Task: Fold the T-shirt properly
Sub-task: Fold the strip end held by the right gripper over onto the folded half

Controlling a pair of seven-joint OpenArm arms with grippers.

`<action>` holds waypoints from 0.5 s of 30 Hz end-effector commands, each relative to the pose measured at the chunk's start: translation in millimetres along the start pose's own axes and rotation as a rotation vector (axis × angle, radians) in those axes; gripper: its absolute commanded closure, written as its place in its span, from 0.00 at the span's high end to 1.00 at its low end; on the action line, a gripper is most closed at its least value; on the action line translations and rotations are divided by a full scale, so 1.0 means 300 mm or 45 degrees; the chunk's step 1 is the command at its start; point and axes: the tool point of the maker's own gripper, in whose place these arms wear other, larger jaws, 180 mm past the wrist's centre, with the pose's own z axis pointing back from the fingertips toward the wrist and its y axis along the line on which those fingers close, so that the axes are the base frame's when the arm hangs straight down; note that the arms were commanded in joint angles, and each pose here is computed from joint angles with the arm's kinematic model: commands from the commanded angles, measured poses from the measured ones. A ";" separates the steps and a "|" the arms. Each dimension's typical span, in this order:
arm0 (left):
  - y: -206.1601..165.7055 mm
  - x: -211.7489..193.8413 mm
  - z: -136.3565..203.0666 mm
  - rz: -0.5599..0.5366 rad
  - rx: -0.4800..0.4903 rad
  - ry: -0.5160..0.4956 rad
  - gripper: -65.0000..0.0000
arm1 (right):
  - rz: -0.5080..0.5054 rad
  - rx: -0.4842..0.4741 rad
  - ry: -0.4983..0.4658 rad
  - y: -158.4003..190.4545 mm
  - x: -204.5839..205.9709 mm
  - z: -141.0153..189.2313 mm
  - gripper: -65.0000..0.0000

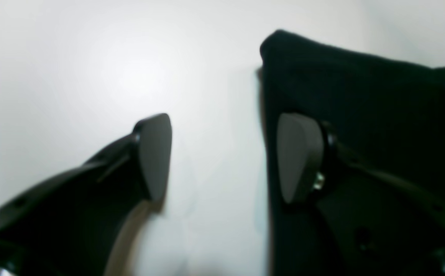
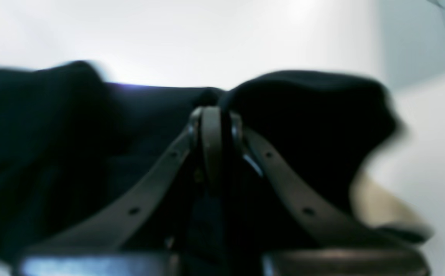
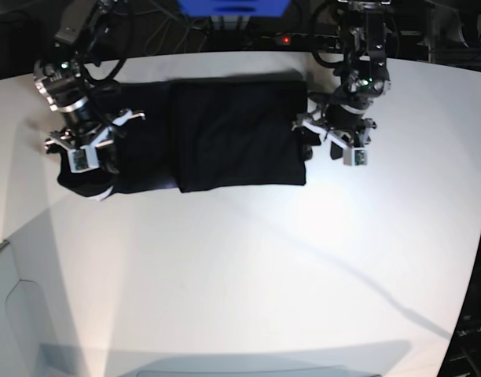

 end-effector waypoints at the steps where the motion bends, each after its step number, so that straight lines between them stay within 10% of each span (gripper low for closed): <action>1: -0.013 -0.011 -0.001 0.017 -0.007 0.020 0.65 | 0.005 0.030 -0.067 0.026 0.046 0.004 0.00; 15: -0.002 -0.049 -0.053 0.055 -0.002 0.072 0.65 | 0.120 0.608 -0.194 0.562 0.172 -0.029 0.00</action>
